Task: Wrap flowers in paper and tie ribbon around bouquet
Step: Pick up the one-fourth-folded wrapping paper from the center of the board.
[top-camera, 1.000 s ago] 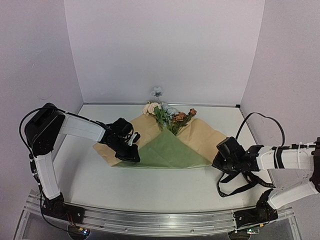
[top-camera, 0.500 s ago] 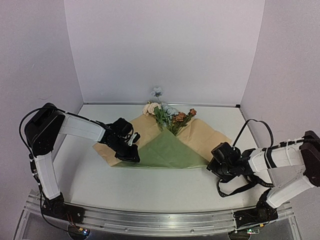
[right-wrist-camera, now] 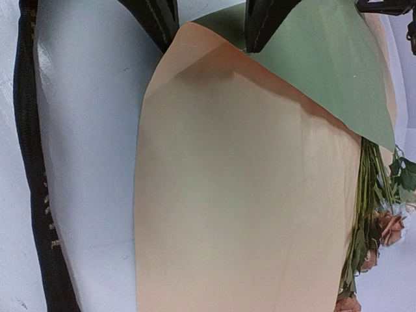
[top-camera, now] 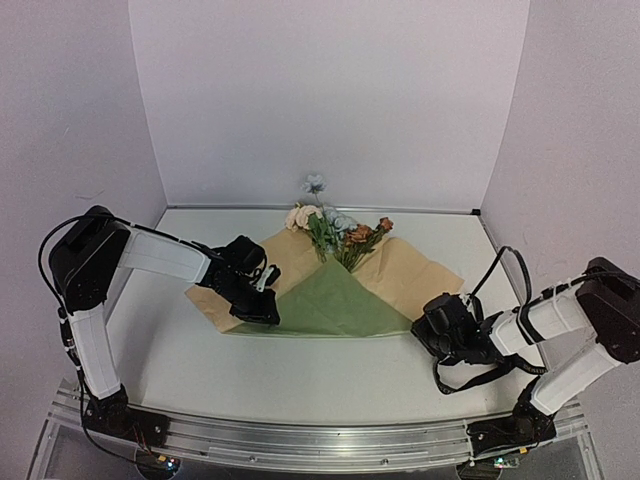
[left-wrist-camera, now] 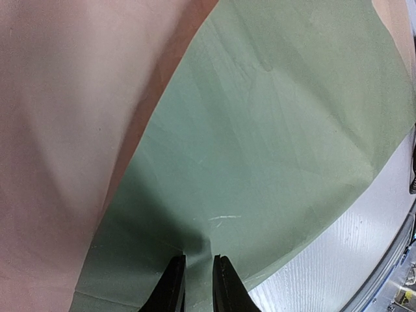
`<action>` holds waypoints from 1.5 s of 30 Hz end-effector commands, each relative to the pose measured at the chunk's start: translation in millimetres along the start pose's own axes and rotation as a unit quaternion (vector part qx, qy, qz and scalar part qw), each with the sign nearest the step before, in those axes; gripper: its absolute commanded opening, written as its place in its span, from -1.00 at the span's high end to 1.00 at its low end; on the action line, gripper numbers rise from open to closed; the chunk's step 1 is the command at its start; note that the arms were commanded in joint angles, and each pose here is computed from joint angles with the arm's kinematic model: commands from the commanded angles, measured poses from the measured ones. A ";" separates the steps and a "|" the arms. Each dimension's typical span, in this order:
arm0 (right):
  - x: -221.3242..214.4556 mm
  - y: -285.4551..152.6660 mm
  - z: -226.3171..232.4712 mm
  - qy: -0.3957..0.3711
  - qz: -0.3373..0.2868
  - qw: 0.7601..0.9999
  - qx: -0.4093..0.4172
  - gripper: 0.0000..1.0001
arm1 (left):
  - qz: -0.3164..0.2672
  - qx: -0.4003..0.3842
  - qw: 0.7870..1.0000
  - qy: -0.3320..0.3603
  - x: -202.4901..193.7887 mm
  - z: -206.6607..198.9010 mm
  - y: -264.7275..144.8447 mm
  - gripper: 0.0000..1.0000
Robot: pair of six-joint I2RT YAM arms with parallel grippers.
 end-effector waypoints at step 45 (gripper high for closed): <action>7.6 -26.5 3.2 -0.050 0.008 0.996 0.069 1.00 | -0.090 -0.206 0.928 0.297 46.1 -166.4 25.0 0.51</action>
Point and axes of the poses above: each gripper's point midway between its finger pads, its own y axis out along the fingers, its own z axis along the line the jaws close on, x = y × z, the point moved 10 cm from there along -y, back along the fingers, and after that the axes turned 5 degrees about y, right-handed, at the moved point
